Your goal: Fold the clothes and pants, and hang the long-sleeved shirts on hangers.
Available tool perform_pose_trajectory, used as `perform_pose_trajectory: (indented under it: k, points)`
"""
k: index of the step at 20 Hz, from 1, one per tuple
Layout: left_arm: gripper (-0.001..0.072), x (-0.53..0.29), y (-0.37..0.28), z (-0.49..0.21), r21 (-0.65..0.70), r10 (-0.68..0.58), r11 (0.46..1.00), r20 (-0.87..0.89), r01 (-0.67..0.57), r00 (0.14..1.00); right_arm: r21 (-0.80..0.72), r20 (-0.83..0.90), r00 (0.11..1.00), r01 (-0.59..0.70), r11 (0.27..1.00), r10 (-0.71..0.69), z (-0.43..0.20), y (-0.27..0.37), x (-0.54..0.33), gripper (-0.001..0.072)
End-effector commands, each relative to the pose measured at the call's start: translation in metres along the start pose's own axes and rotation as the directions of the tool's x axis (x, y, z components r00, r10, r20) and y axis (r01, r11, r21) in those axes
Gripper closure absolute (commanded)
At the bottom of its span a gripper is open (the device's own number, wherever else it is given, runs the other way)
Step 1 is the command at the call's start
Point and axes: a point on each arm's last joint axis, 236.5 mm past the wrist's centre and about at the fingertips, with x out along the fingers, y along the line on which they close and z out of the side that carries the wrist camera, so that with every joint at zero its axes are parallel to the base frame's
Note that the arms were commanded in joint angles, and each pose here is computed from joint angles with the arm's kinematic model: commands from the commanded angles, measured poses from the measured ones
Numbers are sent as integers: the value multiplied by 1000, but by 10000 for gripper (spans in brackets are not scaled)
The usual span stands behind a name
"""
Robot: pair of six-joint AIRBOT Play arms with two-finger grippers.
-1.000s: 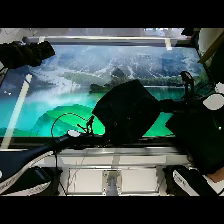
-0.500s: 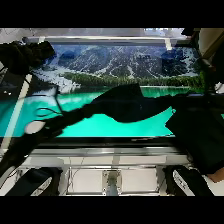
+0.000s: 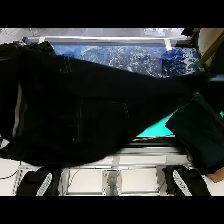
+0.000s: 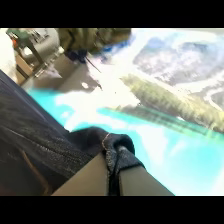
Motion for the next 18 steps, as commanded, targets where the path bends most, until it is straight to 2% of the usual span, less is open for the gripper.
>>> perform_pose_trajectory:
  k: [1, 5, 8, 9, 13, 16, 18]
  points:
    - [696, 42, 44, -48, -55, 52, 996, -277, -70, 960, 52, -28, 999, -41, 998, 43, 15, -23, 37, 691]
    - [695, 109, 125, -124, -121, 109, 973, -508, -196, 855, 198, -231, 969, -38, 980, 84, -26, -103, 137, 691]
    - [695, 154, 209, -198, -74, 204, 944, -637, -322, 744, 251, -356, 923, -57, 966, 147, -82, -137, 227, 690]
    - [695, 170, 233, -217, -73, 230, 931, -644, -357, 730, 271, -369, 918, -42, 962, 144, -99, -149, 257, 690]
    - [694, 225, 314, -257, -80, 350, 883, -547, -463, 760, 328, -320, 947, 81, 941, 30, -140, -212, 344, 691]
    - [694, 245, 347, -235, -79, 444, 857, -386, -509, 809, 308, -318, 948, 116, 944, -12, -160, -235, 369, 691]
    - [694, 247, 352, -225, -71, 464, 854, -344, -516, 816, 307, -348, 937, 105, 946, 9, -171, -230, 372, 691]
